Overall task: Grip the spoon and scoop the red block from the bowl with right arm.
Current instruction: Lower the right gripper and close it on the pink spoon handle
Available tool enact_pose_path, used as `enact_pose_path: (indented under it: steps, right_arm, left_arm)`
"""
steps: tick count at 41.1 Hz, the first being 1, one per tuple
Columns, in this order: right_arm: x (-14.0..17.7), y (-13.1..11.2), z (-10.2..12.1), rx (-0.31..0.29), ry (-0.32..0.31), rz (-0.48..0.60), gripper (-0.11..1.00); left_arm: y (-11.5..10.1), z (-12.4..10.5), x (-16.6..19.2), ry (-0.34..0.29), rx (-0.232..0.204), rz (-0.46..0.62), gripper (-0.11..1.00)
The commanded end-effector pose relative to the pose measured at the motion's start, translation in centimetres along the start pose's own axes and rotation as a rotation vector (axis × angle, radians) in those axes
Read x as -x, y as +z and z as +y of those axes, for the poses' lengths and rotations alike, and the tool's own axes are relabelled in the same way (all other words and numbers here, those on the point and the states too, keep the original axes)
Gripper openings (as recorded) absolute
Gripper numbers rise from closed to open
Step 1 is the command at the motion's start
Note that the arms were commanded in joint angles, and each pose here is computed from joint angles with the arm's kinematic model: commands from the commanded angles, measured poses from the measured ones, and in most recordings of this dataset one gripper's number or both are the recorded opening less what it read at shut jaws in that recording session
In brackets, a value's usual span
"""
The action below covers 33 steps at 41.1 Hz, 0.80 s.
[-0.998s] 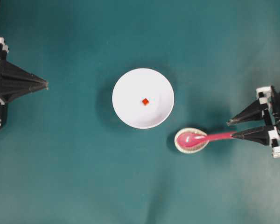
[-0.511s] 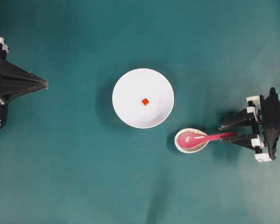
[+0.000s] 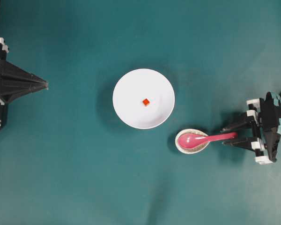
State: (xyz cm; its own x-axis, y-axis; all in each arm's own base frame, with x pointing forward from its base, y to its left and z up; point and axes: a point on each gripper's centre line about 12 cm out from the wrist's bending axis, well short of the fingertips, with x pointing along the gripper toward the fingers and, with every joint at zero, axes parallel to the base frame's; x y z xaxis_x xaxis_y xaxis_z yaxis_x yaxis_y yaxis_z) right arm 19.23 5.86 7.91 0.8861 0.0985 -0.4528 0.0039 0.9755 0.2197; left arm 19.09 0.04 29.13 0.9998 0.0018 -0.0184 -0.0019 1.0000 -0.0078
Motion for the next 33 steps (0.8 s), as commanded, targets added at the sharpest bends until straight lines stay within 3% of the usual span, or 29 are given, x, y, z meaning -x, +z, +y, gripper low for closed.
enact_pose_path:
  steps: [1, 25, 33]
  right_arm:
    - [-0.14, 0.31, 0.22, -0.008, 0.006, -0.015, 0.48]
    - [-0.50, 0.69, 0.57, 0.003, 0.013, -0.027, 0.45]
    - [-0.57, 0.74, 0.60, 0.032, 0.012, -0.028, 0.41]
  left_arm:
    - [1.00, -0.01, -0.21, -0.001, -0.005, -0.023, 0.00]
    - [0.98, -0.01, -0.24, -0.001, -0.009, -0.023, 0.00]
    - [0.93, -0.01, -0.30, -0.001, -0.009, -0.020, 0.00]
